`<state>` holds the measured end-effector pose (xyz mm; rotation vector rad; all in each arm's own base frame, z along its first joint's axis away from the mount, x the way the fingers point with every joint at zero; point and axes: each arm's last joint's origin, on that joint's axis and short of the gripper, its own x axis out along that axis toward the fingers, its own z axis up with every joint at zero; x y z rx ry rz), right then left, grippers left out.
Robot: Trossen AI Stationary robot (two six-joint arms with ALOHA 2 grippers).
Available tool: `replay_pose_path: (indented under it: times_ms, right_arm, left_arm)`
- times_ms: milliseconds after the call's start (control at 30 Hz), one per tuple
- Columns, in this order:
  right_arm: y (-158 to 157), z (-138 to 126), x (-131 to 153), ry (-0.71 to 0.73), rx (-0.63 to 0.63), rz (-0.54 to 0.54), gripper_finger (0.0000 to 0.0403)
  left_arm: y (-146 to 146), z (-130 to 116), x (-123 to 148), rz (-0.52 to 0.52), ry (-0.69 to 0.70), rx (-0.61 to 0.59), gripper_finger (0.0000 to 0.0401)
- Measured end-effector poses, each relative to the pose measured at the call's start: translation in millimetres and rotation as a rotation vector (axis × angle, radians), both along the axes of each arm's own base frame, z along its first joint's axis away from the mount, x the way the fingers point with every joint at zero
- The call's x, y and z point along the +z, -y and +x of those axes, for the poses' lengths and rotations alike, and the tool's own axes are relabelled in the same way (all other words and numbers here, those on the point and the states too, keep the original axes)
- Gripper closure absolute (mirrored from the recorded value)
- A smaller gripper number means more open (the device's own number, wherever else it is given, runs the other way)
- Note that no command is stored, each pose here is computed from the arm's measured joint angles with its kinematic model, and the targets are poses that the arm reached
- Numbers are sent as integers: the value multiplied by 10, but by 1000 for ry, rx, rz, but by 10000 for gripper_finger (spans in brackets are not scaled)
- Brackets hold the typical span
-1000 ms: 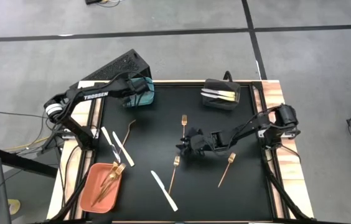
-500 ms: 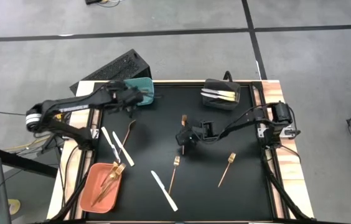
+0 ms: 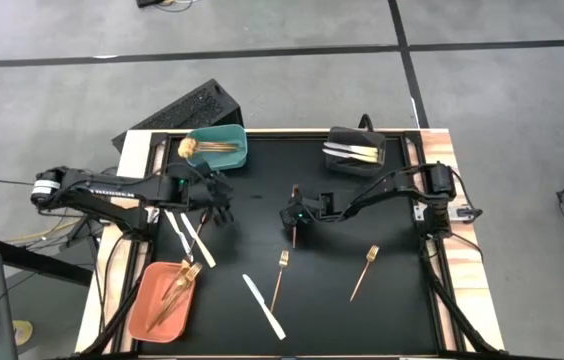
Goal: Sort silverware by color (type)
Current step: Put the gold fork into the orange bin
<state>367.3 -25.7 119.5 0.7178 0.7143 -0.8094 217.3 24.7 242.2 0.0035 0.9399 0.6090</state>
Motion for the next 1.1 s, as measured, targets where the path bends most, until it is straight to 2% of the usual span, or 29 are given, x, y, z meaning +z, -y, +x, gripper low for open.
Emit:
replay_pose_path:
  times_ms: [67, 200, 567, 800, 933, 1100]
  right_arm:
    - [0, 23, -53, -16, -3, -4, 235]
    - [0, 36, -52, -46, 12, -13, 253]
    - [-35, -10, -41, -138, 122, -75, 370]
    - [-292, 87, 98, -19, 303, -114, 364]
    - [-403, 145, 343, 101, 375, -199, 360]
    - [-625, 170, 476, 102, 551, -439, 366]
  left_arm:
    - [38, -3, -47, 31, -28, -19, 228]
    - [40, 16, -56, 49, 1, 9, 228]
    - [39, 22, -52, 57, 36, 58, 228]
    - [157, 59, -59, 35, 68, 25, 228]
    - [225, 104, -58, 31, 101, -3, 228]
    - [313, 144, -69, 6, 126, -37, 228]
